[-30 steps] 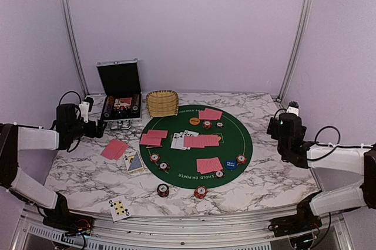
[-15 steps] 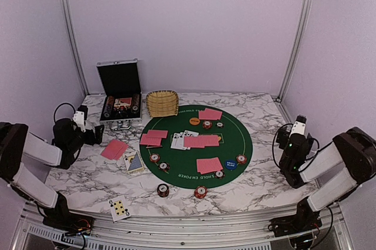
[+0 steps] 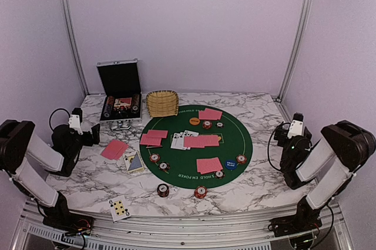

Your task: Distribute texas hold em gaming equipment

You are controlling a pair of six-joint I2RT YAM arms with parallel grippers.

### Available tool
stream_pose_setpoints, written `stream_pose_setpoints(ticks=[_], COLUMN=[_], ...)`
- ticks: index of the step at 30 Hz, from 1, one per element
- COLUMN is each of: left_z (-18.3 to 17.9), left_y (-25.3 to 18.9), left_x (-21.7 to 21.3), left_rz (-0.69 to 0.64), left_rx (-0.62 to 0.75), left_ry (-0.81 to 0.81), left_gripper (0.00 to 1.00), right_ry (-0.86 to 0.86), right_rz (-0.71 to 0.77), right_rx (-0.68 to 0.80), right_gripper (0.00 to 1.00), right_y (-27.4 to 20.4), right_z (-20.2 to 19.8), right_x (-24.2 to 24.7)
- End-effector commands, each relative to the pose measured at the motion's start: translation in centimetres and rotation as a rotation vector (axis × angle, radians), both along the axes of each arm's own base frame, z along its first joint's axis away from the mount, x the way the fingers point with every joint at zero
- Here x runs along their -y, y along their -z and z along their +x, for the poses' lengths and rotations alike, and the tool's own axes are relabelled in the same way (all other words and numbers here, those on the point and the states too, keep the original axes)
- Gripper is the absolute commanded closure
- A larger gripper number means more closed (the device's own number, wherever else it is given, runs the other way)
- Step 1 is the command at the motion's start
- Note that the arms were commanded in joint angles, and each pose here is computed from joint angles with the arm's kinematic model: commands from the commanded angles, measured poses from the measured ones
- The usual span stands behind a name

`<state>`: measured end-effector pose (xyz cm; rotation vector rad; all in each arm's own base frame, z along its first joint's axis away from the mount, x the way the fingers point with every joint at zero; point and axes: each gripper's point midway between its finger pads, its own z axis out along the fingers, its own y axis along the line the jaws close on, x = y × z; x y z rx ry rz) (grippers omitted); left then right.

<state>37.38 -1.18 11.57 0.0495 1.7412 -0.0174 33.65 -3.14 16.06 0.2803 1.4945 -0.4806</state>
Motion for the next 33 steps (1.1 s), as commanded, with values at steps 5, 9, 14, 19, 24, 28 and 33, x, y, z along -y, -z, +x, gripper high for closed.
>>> stream_pose_setpoints(ticks=[5,9,14,19,24,28,33], left_z=[0.6,0.6,0.6,0.6,0.6,0.6,0.6], left_y=[-1.4,-1.4,-1.4,-1.4,-1.4,-1.4,-1.4], left_x=[-1.1,-1.2,-1.2,-1.2,-1.3,-1.3,-1.3], left_rz=[-0.011,-0.011,-0.012,-0.013,-0.015,-0.015,-0.014], left_rx=[0.052,0.05,0.05,0.051,0.051,0.05,0.051], left_ry=[-0.058,-0.064,-0.064,-0.068,-0.069,-0.07,-0.07], left_gripper=[0.01,0.01,0.01,0.01,0.01,0.01,0.01], right_ry=[-0.083,-0.156,-0.317,-0.35,-0.348,-0.349,-0.351], right_rz=[-0.003,0.009,0.058,0.042,0.05,0.039,0.038], right_rx=[0.063,0.005,-0.07,-0.048,-0.059,-0.05,-0.052], right_gripper=[0.01,0.01,0.01,0.01,0.01,0.01,0.01], right_y=[-1.6,-0.8,1.1,0.8,1.0,0.8,0.9], right_z=[0.9,2.4,4.6,4.5,4.5,4.4,4.4], right_x=[-0.7,-1.0,-1.6,-1.8,-1.8,-1.9,-1.9])
